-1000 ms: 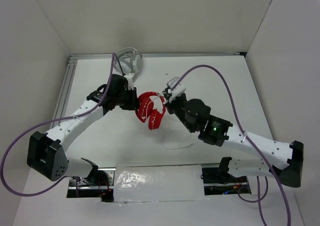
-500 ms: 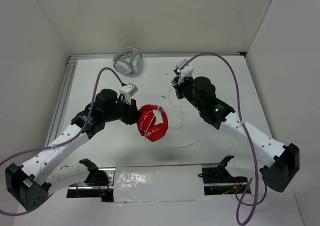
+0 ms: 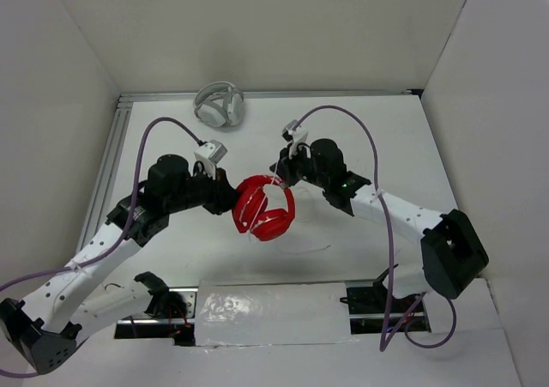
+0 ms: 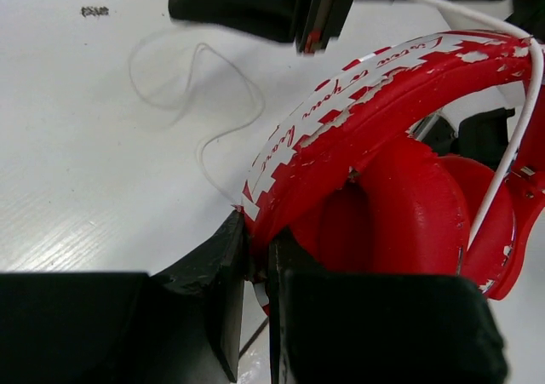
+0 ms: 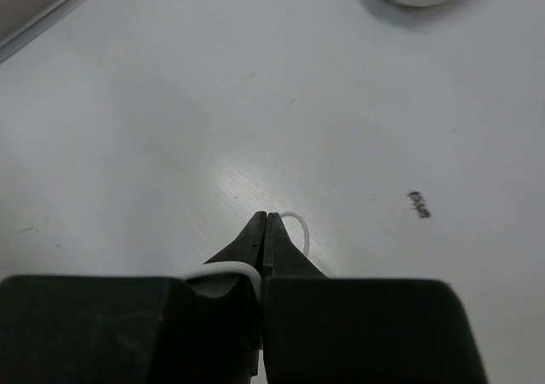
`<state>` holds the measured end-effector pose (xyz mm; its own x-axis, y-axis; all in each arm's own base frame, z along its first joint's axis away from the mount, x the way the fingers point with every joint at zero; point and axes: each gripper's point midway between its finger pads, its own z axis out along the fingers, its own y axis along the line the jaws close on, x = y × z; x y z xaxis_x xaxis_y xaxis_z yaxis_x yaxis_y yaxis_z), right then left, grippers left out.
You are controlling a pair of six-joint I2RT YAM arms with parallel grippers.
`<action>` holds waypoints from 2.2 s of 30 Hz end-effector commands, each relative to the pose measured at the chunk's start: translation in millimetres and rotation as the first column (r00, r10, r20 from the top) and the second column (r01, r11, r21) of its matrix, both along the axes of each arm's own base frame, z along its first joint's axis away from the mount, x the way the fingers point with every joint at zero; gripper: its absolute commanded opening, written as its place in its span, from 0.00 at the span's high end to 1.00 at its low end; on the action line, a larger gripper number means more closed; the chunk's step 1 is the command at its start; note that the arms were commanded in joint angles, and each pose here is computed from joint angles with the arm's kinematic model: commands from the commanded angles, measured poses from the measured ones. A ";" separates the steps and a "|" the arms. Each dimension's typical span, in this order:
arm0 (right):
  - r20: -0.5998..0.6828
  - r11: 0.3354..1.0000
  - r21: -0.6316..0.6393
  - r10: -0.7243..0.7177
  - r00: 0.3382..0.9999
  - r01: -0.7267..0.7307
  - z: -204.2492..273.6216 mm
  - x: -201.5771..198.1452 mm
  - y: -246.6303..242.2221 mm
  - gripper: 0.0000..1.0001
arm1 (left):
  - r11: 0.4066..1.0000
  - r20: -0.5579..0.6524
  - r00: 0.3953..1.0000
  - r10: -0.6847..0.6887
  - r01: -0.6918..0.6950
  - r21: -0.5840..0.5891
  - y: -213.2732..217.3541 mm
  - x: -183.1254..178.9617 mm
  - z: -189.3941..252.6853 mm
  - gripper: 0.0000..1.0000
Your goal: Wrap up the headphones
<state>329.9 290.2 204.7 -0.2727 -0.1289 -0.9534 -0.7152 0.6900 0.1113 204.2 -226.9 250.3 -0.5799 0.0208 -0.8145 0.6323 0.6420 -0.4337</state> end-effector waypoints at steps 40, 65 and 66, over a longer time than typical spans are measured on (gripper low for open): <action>-0.176 0.911 0.260 0.369 0.913 -0.319 -90.1 -152.9 98.7 0.99 | 0.660 0.086 0.701 0.708 -0.613 -0.435 68.5 93.2 251.9 1.00; 0.018 0.991 0.075 -0.111 0.994 0.110 55.1 -183.1 2.3 1.00 | 0.282 -0.155 0.265 0.952 -0.953 0.106 176.7 186.9 9.0 1.00; 0.029 0.992 0.087 -0.092 0.995 0.089 64.6 -186.9 2.3 1.00 | 0.264 -0.164 0.243 0.956 -0.956 0.124 180.6 188.5 3.0 1.00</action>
